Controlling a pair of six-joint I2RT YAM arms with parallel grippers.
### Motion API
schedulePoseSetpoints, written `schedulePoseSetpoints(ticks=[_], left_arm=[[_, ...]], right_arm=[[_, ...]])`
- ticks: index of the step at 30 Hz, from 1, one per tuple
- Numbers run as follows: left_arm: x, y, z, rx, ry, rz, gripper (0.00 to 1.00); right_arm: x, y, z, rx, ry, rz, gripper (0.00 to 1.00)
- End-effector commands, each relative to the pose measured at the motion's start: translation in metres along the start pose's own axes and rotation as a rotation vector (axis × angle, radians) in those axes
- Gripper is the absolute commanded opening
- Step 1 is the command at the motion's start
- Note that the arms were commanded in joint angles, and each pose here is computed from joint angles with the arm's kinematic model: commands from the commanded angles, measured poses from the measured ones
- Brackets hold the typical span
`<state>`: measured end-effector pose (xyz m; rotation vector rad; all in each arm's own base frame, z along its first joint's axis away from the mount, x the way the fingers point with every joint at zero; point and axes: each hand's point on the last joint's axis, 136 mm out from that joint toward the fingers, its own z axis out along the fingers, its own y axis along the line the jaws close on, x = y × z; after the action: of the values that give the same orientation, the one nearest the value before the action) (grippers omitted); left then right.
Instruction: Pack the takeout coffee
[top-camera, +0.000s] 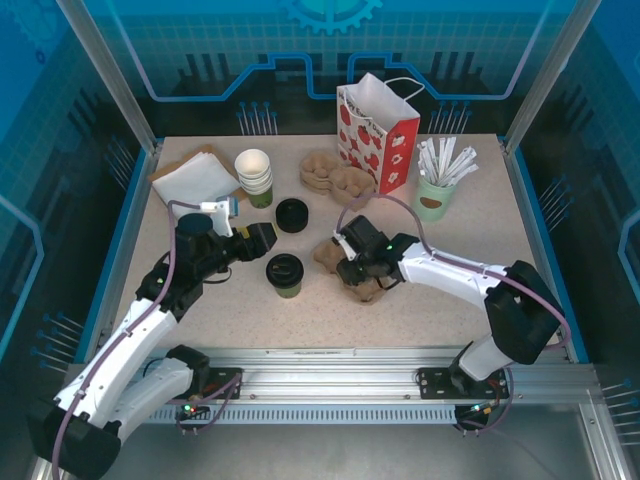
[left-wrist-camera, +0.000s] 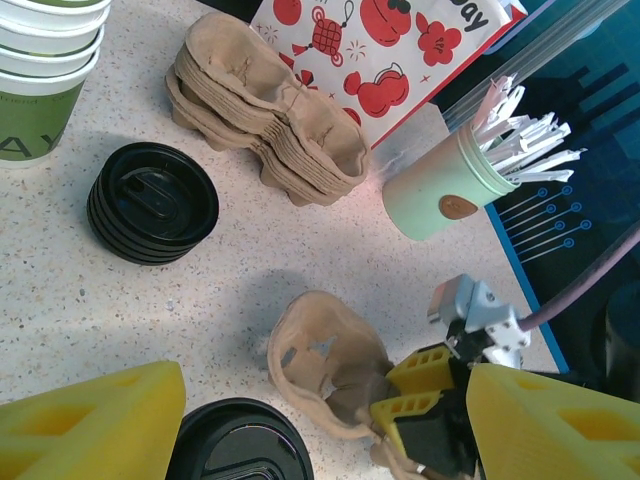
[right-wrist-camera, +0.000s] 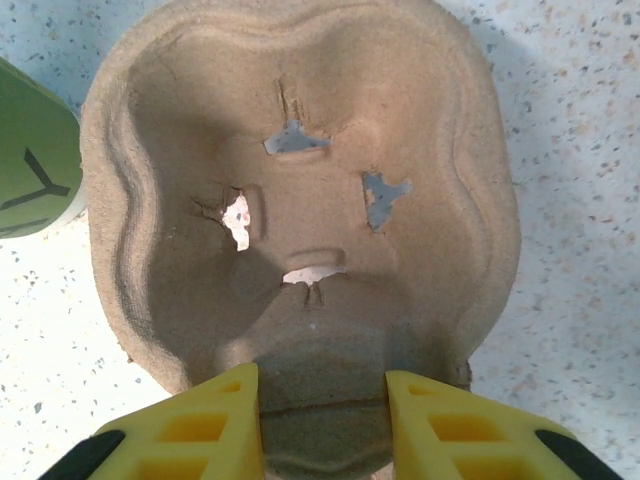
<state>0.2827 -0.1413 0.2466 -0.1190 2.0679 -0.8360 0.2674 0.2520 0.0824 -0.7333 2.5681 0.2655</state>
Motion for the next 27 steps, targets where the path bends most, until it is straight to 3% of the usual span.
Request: schedulePoseSetpoints(ticks=[1, 9, 16, 21, 27], left_arm=[[0.001, 0.001, 0.001, 0.000, -0.003, 0.016, 0.76], [0.004, 0.002, 0.003, 0.007, 0.002, 0.014, 0.76], [0.003, 0.000, 0.002, 0.016, 0.002, 0.015, 0.76], [0.000, -0.005, 0.002, 0.029, 0.002, 0.018, 0.76], [-0.010, -0.024, 0.003, 0.099, -0.001, 0.020, 0.76]], right_arm=[[-0.009, 0.008, 0.007, 0.035, -0.078, 0.076, 0.32], [0.011, 0.028, 0.020, 0.050, -0.041, 0.082, 0.38], [0.005, 0.031, 0.004, 0.048, -0.051, 0.056, 0.54], [-0.025, 0.023, -0.041, 0.063, -0.137, 0.008, 0.65], [-0.107, -0.032, -0.129, 0.086, -0.332, -0.019, 0.73]])
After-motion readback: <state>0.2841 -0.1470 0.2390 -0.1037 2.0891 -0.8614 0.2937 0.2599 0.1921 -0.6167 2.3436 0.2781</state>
